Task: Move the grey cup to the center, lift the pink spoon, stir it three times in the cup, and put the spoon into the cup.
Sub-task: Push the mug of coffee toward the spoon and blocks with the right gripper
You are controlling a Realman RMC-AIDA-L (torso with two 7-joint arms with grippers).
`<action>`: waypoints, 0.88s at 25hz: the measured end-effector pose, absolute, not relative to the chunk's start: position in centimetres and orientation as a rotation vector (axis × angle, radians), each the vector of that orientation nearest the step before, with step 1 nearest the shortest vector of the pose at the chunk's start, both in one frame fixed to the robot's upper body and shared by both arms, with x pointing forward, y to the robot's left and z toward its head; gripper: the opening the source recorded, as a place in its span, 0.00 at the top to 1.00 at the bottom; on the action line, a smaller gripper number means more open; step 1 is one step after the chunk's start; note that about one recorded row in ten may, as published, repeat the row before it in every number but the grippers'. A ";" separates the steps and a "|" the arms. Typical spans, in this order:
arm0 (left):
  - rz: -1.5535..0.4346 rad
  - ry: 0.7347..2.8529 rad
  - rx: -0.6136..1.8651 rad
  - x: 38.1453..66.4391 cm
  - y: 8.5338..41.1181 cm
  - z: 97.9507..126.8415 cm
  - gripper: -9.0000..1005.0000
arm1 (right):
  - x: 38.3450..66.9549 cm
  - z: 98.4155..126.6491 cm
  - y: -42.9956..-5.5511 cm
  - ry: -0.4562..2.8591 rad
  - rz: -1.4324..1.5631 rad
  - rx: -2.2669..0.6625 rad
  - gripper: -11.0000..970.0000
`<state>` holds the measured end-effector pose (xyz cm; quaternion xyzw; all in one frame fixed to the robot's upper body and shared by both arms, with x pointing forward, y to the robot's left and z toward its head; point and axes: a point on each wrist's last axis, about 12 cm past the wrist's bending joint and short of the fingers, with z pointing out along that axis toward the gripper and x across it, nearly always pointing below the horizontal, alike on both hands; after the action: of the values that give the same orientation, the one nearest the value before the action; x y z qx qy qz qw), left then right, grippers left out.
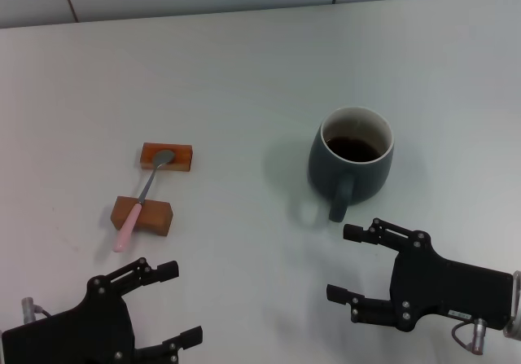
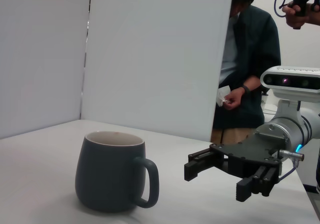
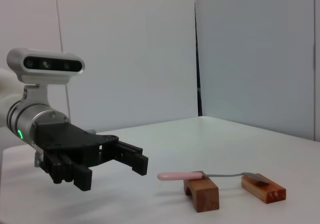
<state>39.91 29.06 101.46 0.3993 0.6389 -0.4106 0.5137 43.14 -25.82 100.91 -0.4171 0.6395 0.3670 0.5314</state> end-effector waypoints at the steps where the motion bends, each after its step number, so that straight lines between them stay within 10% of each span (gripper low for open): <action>1: -0.987 1.536 0.960 39.9 29.1 101.5 0.16 | 43.1 100.9 -25.8 1.525 0.876 -0.996 0.15; 16: -0.988 1.534 0.963 39.9 29.0 101.4 0.16 | 42.4 101.8 -27.7 1.356 0.614 -0.732 0.19; 22: -0.985 1.533 0.965 40.0 28.9 101.4 0.16 | 41.8 100.6 -29.9 1.377 0.005 -0.318 0.44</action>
<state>40.02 28.90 101.43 0.4015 0.6376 -0.4099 0.5140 41.80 -29.86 100.63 -0.1463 0.6325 0.0021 0.7606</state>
